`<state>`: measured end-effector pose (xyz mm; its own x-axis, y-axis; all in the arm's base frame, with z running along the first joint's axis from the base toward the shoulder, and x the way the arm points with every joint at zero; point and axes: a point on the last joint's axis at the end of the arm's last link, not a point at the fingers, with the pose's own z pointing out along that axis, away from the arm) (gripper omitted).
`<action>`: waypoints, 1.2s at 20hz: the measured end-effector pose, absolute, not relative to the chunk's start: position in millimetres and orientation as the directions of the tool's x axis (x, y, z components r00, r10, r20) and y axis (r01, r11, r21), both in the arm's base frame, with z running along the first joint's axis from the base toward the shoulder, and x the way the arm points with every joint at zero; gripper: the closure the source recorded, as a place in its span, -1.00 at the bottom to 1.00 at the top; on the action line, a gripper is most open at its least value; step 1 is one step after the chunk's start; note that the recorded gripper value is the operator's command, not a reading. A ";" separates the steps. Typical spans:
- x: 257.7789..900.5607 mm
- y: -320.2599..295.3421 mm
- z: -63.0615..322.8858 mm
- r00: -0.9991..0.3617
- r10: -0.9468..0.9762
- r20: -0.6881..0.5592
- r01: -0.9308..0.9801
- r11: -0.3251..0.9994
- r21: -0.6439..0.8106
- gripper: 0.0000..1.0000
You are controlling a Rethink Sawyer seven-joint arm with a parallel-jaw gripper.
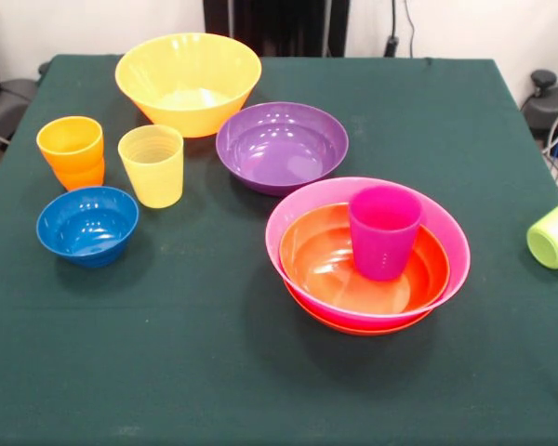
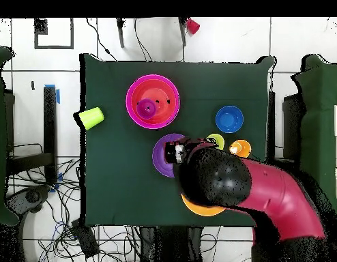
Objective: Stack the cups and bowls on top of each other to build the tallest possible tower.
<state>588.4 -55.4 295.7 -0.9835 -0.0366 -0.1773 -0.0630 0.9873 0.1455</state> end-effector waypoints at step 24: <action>518.3 55.1 308.5 -0.983 -0.088 -0.162 -0.108 0.986 0.124 -1.00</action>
